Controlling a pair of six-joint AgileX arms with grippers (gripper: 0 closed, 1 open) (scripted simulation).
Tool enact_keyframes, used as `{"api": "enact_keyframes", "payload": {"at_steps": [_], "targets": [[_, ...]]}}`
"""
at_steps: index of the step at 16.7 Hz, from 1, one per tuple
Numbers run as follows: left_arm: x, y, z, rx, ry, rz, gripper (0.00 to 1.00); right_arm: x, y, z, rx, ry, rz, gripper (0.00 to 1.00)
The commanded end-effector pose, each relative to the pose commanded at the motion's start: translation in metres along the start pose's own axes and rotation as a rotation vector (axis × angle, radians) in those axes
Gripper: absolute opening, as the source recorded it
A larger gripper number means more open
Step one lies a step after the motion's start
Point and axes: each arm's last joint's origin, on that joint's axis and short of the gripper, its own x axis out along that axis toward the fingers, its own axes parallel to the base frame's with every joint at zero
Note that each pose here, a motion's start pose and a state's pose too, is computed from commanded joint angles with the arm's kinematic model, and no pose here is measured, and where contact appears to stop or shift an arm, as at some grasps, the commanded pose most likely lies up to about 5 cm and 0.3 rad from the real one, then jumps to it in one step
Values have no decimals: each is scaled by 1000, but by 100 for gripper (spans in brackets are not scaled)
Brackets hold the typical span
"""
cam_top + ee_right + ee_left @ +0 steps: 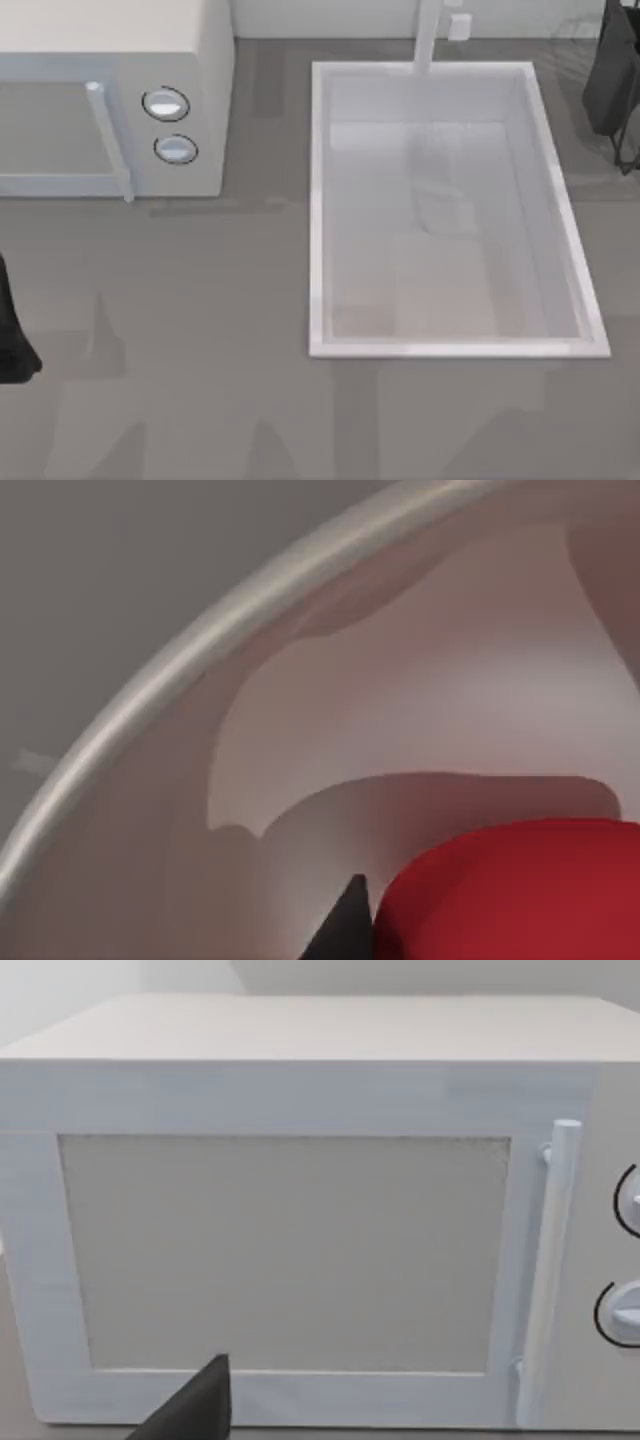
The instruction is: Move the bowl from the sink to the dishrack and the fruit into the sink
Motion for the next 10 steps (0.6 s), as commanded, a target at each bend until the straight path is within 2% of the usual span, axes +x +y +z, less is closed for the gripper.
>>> {"api": "enact_keyframes", "payload": {"at_steps": [3,7,10], "targets": [[0,0,0,0,0,0,100,23,2,-8,6,33,13,100],[0,0,0,0,0,0,100,24,2,-8,7,35,13,100],[0,0,0,0,0,0,100,24,2,-8,7,35,13,77]]}}
